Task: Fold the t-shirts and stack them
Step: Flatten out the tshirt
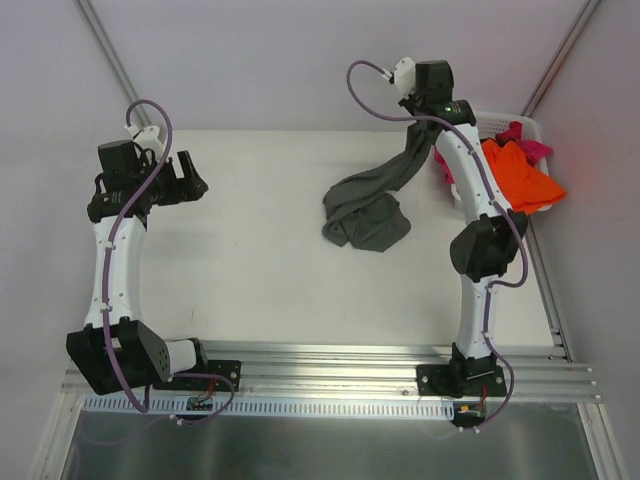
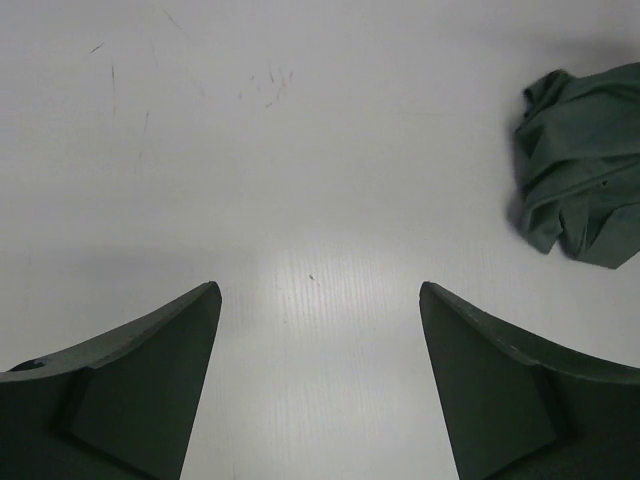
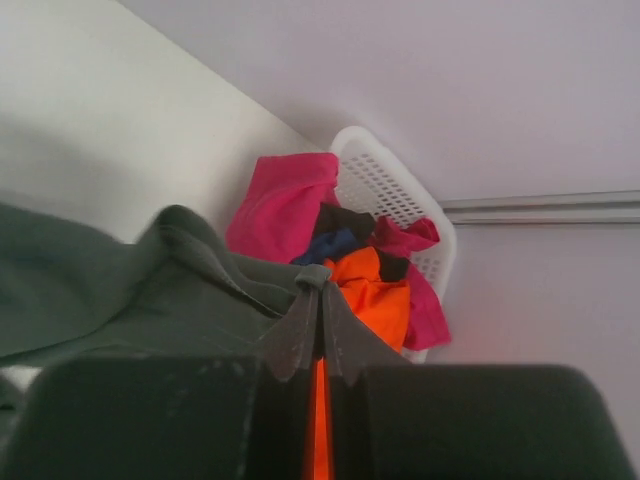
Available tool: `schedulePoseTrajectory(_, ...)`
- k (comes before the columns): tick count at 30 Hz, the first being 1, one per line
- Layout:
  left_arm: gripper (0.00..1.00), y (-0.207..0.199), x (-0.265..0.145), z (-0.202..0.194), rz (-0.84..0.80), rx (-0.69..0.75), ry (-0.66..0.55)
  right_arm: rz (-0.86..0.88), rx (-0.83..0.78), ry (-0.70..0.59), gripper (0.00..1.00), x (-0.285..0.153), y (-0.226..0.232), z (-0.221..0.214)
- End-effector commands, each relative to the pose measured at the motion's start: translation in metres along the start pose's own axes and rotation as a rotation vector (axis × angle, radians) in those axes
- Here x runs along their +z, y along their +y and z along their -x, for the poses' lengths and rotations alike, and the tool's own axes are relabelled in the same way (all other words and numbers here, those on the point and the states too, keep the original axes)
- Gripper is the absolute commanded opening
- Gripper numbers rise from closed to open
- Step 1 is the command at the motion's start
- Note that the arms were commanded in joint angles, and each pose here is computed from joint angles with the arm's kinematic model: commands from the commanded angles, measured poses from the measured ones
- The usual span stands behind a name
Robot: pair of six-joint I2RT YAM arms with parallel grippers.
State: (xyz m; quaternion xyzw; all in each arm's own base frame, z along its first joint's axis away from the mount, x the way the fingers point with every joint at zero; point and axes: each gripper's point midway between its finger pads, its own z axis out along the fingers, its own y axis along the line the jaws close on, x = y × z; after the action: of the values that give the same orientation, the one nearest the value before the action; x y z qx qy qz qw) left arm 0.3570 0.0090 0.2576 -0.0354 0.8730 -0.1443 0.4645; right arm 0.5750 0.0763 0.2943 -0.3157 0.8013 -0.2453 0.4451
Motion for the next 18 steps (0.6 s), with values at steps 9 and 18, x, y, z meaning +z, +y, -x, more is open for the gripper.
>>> schedulePoseTrajectory(9,0.80,0.008,-0.002,0.006,-0.015,-0.070,-0.016,-0.001,-0.033,-0.732,0.00,-0.249,0.016,0.211)
schedulePoseTrajectory(18,0.81,0.005,-0.009,-0.003,-0.010,-0.070,-0.022,-0.071,0.001,-1.140,0.00,-0.378,0.021,0.286)
